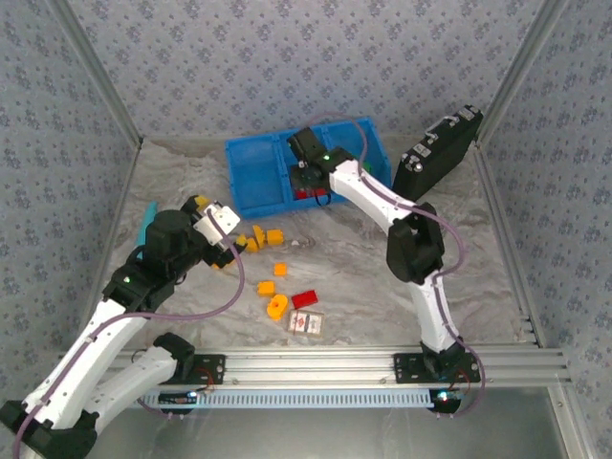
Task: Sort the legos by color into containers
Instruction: Place the lego in the container.
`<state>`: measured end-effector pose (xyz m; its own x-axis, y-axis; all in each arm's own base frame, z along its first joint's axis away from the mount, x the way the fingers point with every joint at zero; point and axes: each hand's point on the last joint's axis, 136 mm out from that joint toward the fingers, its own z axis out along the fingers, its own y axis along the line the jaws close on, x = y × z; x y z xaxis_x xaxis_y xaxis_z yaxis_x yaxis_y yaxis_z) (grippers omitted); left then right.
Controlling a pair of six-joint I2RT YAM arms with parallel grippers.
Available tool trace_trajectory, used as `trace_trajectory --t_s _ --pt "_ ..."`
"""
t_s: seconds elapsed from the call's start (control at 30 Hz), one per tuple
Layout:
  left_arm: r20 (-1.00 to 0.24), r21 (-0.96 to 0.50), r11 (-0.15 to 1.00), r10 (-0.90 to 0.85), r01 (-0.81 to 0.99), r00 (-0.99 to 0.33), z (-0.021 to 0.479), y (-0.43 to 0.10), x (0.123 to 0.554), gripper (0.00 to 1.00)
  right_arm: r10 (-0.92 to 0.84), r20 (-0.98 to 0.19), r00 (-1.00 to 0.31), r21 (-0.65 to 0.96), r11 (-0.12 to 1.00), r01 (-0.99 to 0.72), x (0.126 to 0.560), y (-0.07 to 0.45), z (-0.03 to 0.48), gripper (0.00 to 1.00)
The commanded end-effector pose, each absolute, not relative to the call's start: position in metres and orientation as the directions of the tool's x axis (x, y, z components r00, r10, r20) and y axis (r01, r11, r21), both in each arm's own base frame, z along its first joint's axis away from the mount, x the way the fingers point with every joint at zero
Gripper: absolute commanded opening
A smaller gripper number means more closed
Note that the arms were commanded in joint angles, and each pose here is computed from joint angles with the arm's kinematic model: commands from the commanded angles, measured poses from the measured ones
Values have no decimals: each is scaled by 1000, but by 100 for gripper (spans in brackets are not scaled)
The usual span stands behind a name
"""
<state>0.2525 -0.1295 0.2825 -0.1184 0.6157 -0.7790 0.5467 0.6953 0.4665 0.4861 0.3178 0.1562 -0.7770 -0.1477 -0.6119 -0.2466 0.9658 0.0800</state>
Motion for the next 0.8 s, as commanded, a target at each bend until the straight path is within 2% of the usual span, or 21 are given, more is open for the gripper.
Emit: trace_trajectory --t_s 0.0,0.13,0.37,0.63,0.77 --pt "-776 496 695 624 521 -93 300 -124 250 100 -207 -597 -775 18 962 -271 509 311 141 21" --pt "-764 510 694 637 509 -102 300 -120 250 100 -176 -607 -775 26 970 -241 538 307 130 23" --pt "-757 521 687 646 507 -98 300 -119 250 100 -119 -625 -772 89 971 -222 559 305 122 37" --pt "-763 510 687 639 517 -97 299 -122 250 100 -169 -670 -723 83 951 -299 536 328 160 42" --pt "-763 510 689 639 514 -100 301 -121 250 100 -193 -676 -711 73 943 -325 514 331 181 51"
